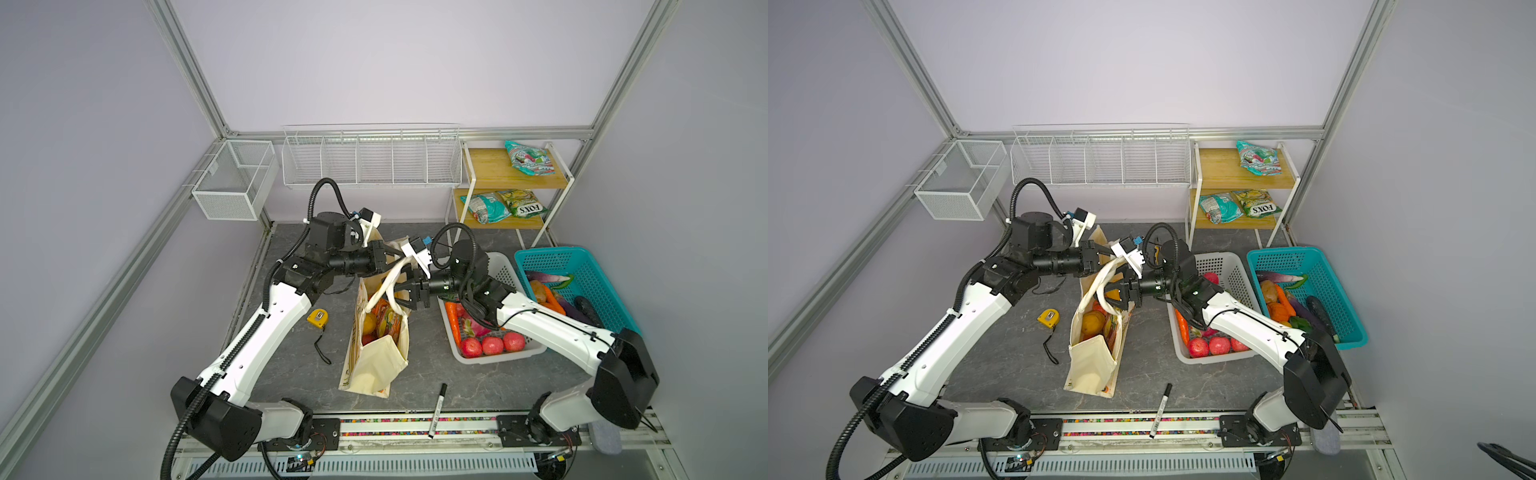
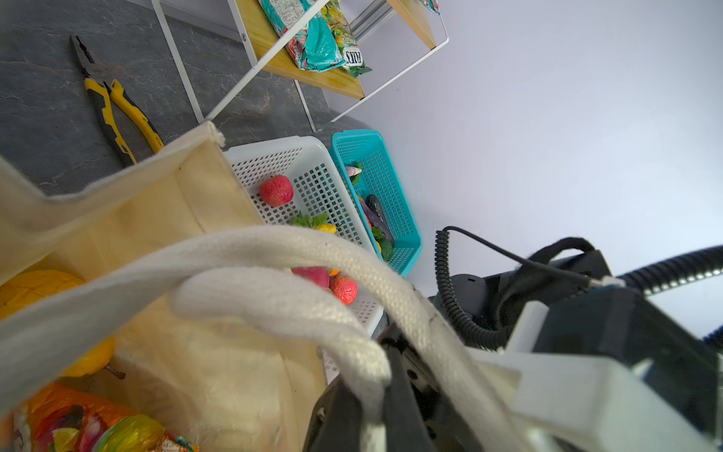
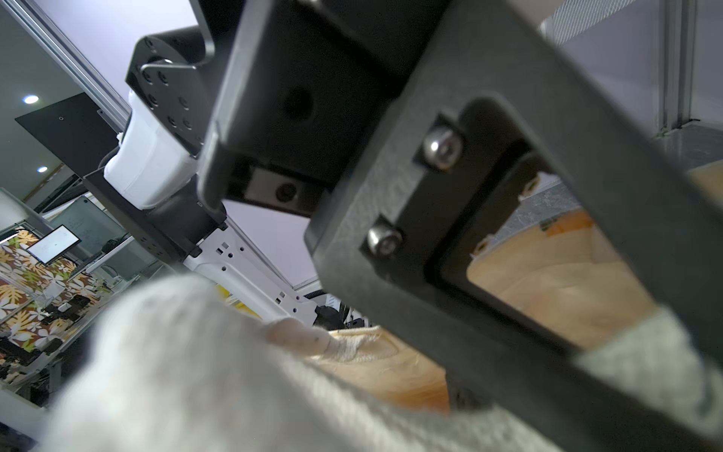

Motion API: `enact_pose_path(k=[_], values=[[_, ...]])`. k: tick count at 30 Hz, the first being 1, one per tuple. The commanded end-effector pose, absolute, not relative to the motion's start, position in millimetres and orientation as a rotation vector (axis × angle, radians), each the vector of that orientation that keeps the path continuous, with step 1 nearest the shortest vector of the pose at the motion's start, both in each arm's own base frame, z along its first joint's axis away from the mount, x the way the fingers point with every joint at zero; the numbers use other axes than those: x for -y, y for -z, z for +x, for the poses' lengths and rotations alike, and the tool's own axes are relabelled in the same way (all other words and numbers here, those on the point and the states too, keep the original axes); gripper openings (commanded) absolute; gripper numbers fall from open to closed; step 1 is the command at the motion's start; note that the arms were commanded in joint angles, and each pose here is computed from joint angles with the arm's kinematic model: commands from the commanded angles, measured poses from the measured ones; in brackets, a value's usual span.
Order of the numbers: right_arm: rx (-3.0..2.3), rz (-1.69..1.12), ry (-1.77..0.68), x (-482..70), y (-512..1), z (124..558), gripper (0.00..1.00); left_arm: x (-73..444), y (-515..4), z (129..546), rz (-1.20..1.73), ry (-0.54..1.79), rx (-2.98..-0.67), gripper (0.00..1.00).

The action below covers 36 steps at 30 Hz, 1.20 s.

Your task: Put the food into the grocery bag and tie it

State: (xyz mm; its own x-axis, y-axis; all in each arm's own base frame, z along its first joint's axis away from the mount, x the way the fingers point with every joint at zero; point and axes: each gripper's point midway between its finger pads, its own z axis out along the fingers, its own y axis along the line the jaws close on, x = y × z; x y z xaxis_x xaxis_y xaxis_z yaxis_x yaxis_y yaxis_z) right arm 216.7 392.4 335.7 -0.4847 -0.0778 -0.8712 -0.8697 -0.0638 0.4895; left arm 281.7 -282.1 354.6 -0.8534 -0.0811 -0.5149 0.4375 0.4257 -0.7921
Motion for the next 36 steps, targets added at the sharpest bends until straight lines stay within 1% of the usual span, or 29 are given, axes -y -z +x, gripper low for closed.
enact_pose_path(k=[1,12,21,31,36], values=[[-1.411,-1.055,-1.648,-390,-369,202,0.7,283,-348,282,0.29,1.425,-2.211,0.0],[-1.326,-0.892,-1.668,-366,-397,220,0.75,281,-353,282,0.282,1.421,-2.188,0.0],[-1.228,-0.808,-1.725,-357,-425,225,0.79,281,-365,283,0.273,1.447,-2.137,0.0],[-1.16,-0.749,-1.748,-356,-442,233,0.82,284,-399,281,0.291,1.517,-2.026,0.0],[-1.144,-0.75,-1.783,-366,-443,235,0.83,281,-398,286,0.264,1.486,-2.015,0.0]])
